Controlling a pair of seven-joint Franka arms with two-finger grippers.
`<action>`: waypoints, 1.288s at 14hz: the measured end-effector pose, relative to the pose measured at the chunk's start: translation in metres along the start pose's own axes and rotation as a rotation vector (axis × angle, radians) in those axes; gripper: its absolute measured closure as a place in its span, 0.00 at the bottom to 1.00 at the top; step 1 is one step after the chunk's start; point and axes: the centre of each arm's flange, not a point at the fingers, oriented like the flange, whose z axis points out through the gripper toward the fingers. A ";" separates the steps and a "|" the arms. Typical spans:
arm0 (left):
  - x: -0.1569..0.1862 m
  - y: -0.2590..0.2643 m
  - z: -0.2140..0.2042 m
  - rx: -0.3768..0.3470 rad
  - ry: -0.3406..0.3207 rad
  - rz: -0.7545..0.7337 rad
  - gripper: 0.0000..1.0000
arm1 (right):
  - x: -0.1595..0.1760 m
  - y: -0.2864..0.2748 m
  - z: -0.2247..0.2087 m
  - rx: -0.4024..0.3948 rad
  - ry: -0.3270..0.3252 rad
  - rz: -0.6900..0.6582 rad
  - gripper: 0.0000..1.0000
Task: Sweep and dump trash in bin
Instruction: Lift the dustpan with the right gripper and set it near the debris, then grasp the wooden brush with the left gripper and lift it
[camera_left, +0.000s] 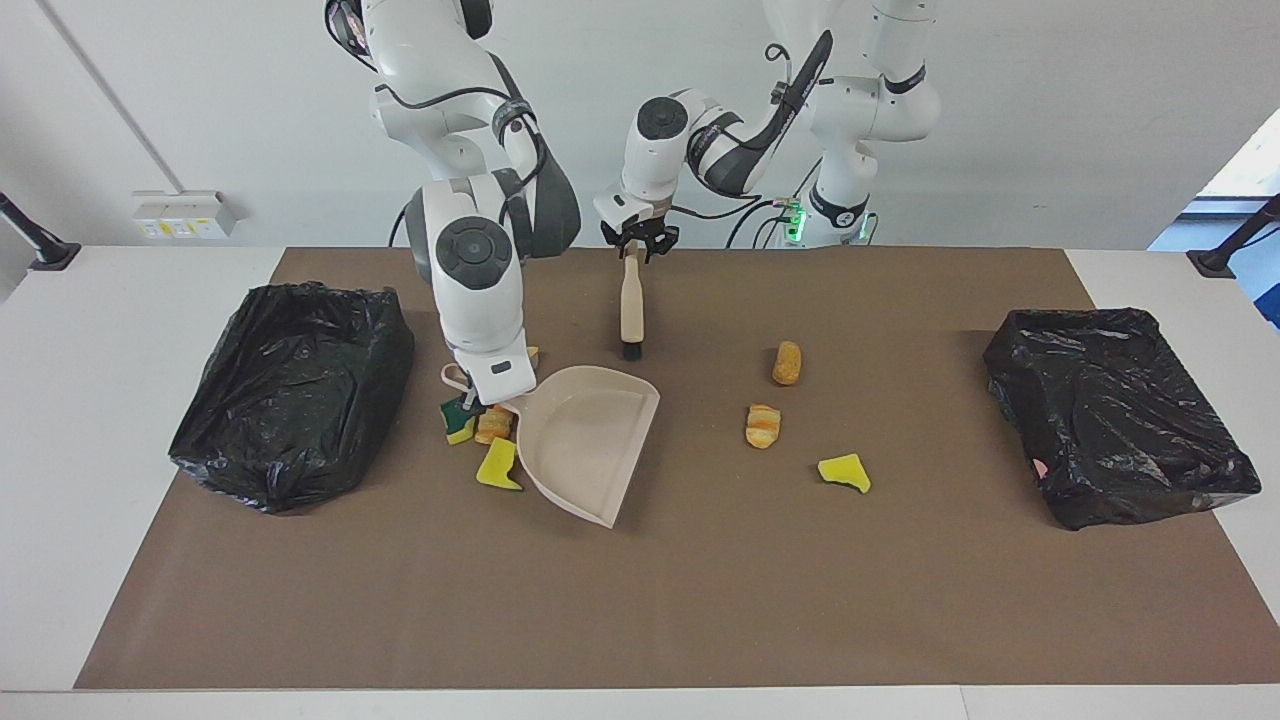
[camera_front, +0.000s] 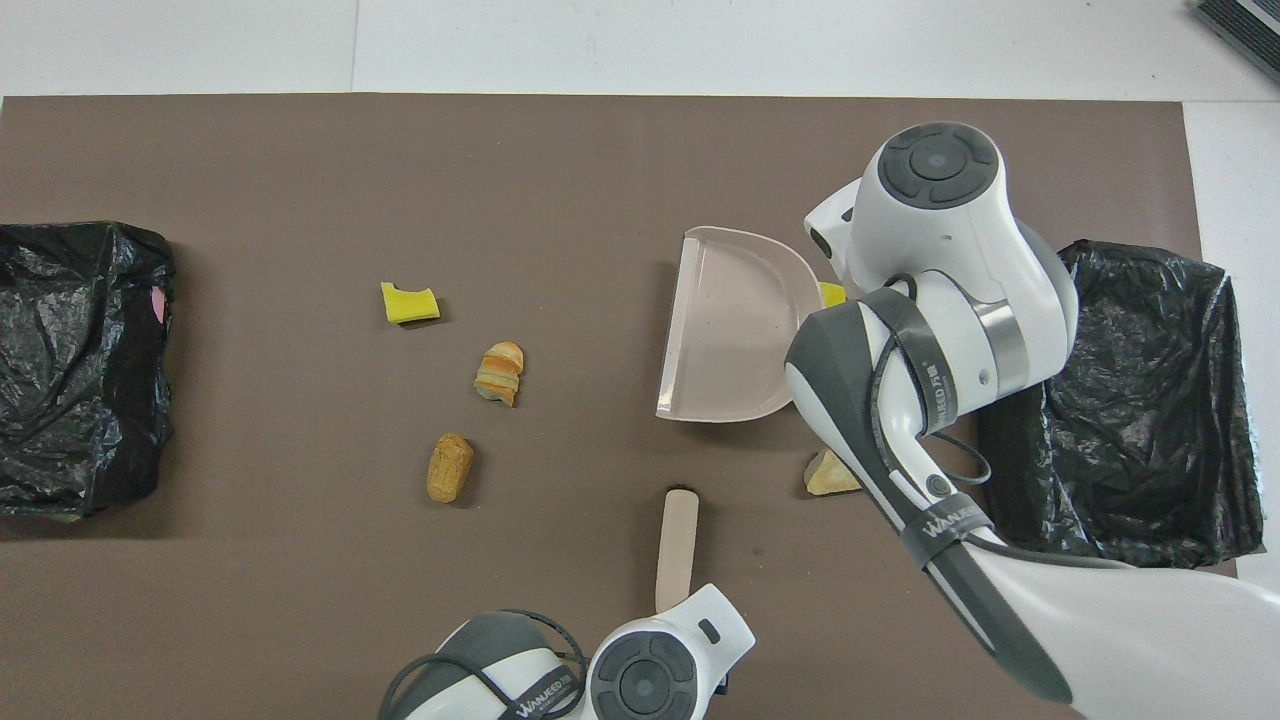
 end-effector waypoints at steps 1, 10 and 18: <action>0.003 -0.003 -0.004 0.011 -0.018 -0.004 0.74 | 0.007 -0.005 0.003 0.002 -0.010 -0.015 0.68; 0.083 -0.138 -0.113 0.079 -0.084 0.041 0.74 | 0.041 -0.031 0.004 0.003 -0.029 -0.042 0.68; 0.131 -0.293 -0.154 0.063 -0.030 0.108 0.74 | 0.103 -0.081 0.010 -0.005 -0.061 0.011 0.68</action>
